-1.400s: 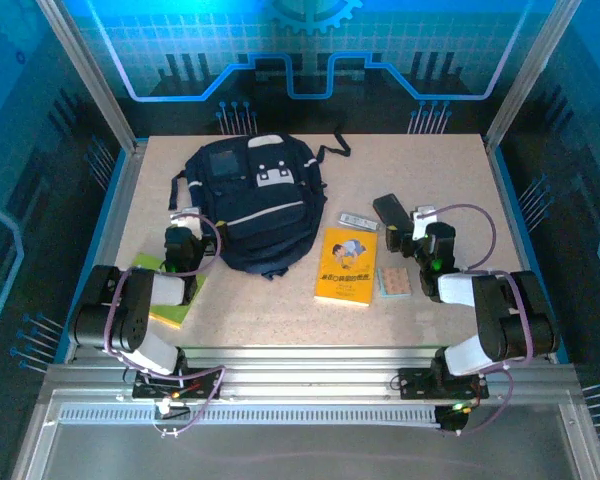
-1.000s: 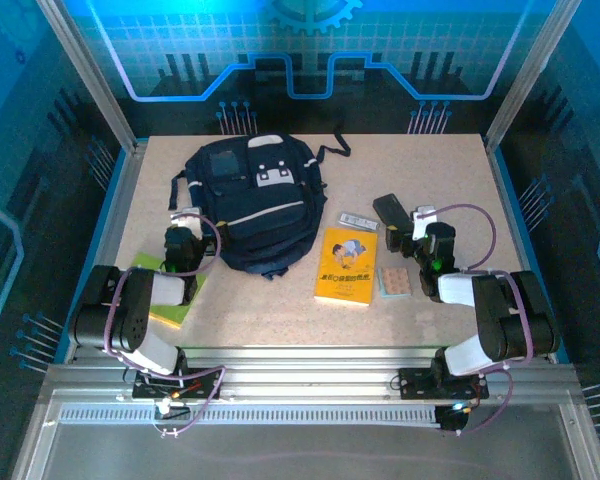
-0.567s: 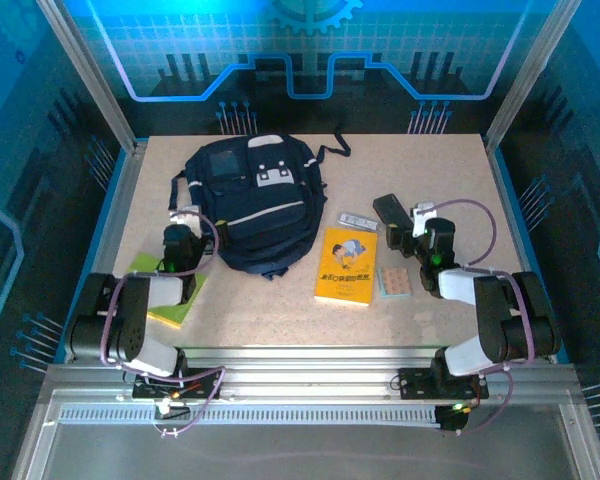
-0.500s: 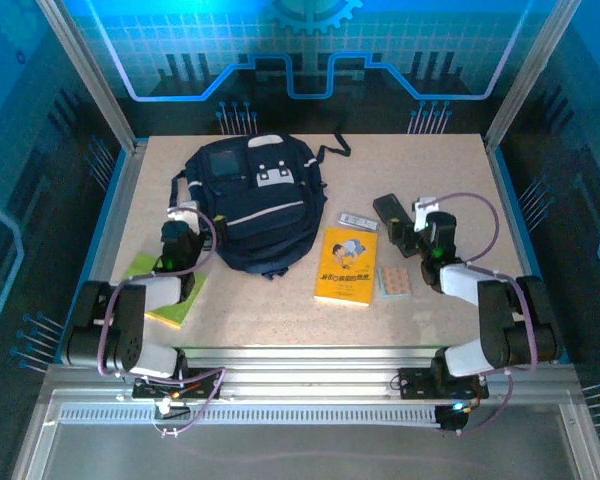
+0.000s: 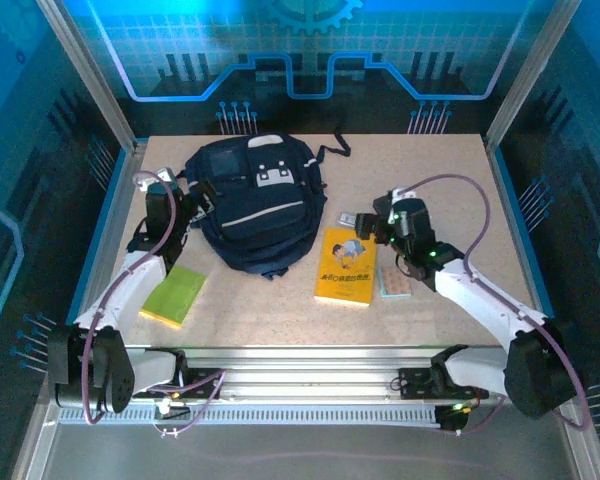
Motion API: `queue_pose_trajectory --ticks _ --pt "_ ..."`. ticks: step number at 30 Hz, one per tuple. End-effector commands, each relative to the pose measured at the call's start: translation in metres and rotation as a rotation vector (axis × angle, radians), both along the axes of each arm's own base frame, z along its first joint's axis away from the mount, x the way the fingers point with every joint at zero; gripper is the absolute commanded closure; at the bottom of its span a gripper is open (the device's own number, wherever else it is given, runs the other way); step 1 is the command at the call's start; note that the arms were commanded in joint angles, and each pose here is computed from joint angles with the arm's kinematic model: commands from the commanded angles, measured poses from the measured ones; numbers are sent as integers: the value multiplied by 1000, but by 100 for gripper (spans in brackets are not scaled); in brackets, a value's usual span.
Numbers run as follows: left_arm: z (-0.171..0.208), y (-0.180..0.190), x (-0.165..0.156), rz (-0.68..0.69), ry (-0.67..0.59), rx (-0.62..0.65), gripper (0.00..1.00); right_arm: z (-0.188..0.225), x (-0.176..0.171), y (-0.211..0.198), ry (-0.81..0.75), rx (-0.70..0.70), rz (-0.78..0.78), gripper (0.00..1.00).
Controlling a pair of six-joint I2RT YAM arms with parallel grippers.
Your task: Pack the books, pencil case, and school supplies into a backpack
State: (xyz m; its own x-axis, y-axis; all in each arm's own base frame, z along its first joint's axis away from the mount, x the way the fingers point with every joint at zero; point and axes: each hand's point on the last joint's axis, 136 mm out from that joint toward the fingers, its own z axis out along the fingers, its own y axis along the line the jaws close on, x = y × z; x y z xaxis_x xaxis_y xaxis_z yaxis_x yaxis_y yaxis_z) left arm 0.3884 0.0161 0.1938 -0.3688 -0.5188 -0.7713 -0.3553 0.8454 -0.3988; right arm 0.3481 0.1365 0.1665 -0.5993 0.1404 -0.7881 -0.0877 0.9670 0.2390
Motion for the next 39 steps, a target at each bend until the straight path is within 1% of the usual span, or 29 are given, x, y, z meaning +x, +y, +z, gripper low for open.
queue_pose_trajectory --ticks 1,3,6,7,11,16,18,23,25,27,29,31,32,34,38,39 --pt "-32 -3 -25 86 163 -133 1 -18 -20 42 145 152 40 0" --pt "-40 -9 -28 78 192 -180 1 -25 -22 70 175 188 103 0" --pt "-57 -25 -31 61 234 -272 1 -37 -12 92 229 178 143 0" --pt "-63 -30 -33 64 239 -285 1 -33 -4 100 229 185 153 0" --pt "-85 -45 -36 59 251 -308 1 -38 23 130 238 191 208 1" --pt "-115 -68 -42 49 317 -381 1 -49 75 132 245 45 203 4" --pt "-125 -79 -46 43 342 -388 1 -55 95 134 261 18 217 5" --pt "-136 -100 -48 38 362 -409 1 -81 144 135 316 4 222 7" --pt "-141 -101 -45 62 358 -412 1 -95 161 136 345 13 223 9" --pt "-142 -102 -39 72 359 -417 1 -99 176 141 352 37 232 11" --pt "-146 -101 -36 83 373 -408 1 -115 185 144 383 43 232 13" --pt "-150 -100 -34 94 386 -398 1 -123 190 151 408 66 249 21" --pt "-153 -99 -34 102 393 -389 1 -126 190 154 418 77 256 27" --pt "-156 -94 -33 118 395 -369 1 -125 190 158 421 101 266 47" --pt "-155 -81 -19 142 376 -333 1 -99 175 162 402 157 305 96" --pt "-154 -76 -13 149 373 -332 1 -87 166 162 394 176 316 100"
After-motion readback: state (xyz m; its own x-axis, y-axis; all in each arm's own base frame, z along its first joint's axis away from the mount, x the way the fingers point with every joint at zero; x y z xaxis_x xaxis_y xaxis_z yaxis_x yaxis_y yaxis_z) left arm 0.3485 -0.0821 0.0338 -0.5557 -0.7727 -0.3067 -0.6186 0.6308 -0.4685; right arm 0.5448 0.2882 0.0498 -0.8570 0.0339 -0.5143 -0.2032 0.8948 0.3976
